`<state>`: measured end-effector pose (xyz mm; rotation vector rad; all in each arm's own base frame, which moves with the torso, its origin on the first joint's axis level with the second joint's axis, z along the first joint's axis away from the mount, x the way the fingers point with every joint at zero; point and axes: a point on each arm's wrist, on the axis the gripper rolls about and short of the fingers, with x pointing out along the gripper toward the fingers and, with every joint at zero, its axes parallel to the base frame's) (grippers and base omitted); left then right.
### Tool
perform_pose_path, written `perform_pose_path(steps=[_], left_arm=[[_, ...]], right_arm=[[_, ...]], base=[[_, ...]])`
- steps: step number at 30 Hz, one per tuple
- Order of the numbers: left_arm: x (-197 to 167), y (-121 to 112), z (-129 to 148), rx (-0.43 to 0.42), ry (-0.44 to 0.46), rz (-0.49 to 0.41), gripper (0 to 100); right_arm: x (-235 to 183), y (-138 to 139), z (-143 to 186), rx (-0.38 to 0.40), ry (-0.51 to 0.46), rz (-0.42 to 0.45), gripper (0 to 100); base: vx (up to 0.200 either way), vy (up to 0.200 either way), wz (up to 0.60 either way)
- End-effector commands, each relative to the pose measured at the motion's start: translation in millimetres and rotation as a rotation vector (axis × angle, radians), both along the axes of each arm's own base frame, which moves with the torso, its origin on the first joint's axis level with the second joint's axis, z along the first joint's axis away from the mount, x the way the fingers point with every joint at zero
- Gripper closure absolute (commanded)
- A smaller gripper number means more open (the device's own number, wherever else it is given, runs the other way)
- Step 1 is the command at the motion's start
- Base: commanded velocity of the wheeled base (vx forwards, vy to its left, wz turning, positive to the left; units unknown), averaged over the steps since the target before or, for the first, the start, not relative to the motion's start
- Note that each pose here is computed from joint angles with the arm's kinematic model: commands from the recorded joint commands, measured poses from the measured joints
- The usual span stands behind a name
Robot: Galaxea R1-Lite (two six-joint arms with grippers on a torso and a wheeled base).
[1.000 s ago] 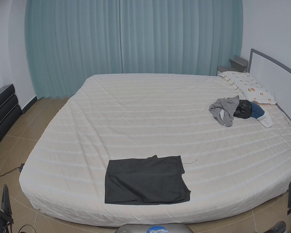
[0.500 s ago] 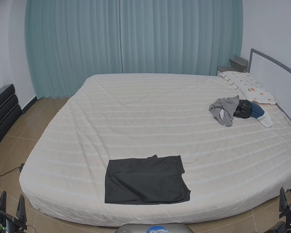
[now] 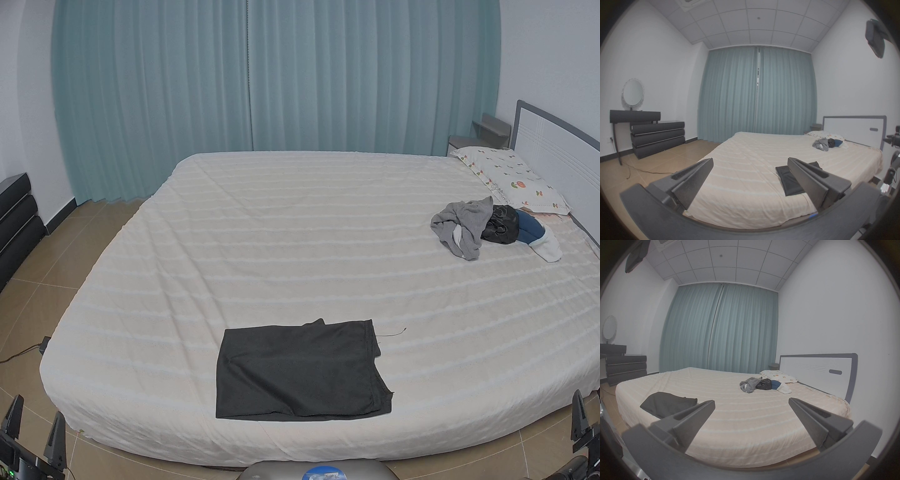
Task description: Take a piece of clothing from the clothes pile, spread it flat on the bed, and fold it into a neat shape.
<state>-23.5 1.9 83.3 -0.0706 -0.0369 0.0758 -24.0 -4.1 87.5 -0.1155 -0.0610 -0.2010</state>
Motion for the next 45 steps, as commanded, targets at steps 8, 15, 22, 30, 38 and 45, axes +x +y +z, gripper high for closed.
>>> perform_pose_path(steps=[8,15,22,30,38,45], left_arm=[[0.5,-1.3,-8.2,0.056,0.046,-0.058,0],[0.5,-1.2,-8.2,0.053,0.046,-0.053,0],[0.5,-1.1,-8.4,0.021,0.046,-0.049,0],[0.5,-1.0,-8.2,0.019,0.044,-0.046,0],[0.5,-1.0,-8.2,0.021,0.045,-0.046,0],[0.5,-1.0,-8.2,0.024,0.045,-0.046,0]], right_arm=[[0.3,0.1,-4.1,0.103,-0.019,0.016,0],[0.3,0.7,-3.8,0.047,-0.011,0.035,0],[0.6,2.1,-4.3,0.107,-0.014,0.102,0],[0.7,1.7,-4.6,0.063,-0.010,0.079,0],[0.8,1.8,-5.6,0.102,-0.002,0.086,0],[0.9,3.5,-11.5,0.127,0.067,0.158,0]], base=[[0.000,0.000,0.00],[0.000,0.000,0.00],[0.000,0.000,0.00],[0.000,0.000,0.00],[0.000,0.000,0.00],[0.000,0.000,0.00]])
